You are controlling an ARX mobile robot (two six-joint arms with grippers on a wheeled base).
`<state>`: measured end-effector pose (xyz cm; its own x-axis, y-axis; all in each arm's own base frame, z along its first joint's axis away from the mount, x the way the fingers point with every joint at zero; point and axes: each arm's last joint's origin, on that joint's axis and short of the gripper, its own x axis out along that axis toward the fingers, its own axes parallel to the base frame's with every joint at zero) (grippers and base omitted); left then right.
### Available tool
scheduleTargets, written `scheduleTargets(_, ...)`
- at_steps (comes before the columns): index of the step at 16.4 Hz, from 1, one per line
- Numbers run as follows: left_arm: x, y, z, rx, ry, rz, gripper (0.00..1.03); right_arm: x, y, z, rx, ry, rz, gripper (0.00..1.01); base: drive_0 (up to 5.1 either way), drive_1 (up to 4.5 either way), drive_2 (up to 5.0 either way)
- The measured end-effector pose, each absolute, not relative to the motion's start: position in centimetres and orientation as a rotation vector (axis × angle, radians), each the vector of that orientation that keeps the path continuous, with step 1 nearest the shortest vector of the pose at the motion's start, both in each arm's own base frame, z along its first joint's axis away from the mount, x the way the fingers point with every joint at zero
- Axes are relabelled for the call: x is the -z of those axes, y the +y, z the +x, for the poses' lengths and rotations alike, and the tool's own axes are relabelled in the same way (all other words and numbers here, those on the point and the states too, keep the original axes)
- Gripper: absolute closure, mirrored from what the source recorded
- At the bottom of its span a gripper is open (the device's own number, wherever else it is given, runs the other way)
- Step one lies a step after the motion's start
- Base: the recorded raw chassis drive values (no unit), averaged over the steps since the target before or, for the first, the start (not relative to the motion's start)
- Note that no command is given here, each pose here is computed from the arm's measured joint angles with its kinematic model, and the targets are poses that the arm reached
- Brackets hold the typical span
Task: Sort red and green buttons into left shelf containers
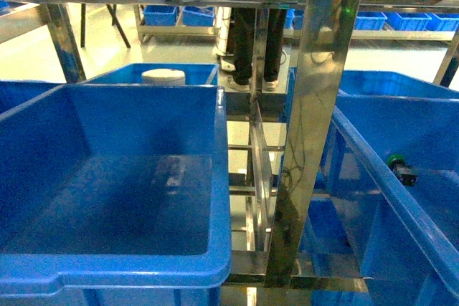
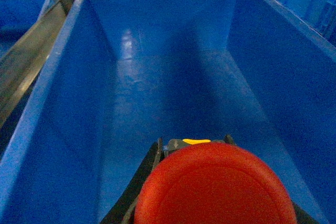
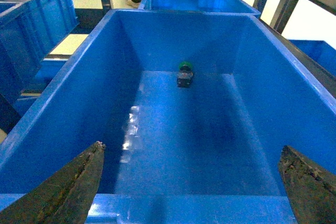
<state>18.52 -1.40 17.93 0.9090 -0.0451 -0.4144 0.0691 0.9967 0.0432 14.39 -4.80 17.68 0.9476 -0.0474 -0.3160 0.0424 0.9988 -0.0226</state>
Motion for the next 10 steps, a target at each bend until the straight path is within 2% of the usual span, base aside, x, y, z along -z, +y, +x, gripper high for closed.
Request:
scheduleTargets(3,-18.2,-1.7,22.1,0.13,0.431,0.074,0.77,-17.7,-4.8,14.4,0.046,0.322,-0.016,0.03,0.0,0.0,0.0)
scheduleTargets(6,-15.7,-1.8,24.9,0.165,0.563,0.11,0.77,-17.7,-4.8,14.4,0.046,0.322,-0.015,0.03,0.0,0.0,0.0)
scheduleTargets(10,-12.9,-1.9,28.7,0.203,0.653,0.152,0.77,-17.7,-4.8,14.4,0.046,0.322,-0.015,0.03,0.0,0.0,0.0)
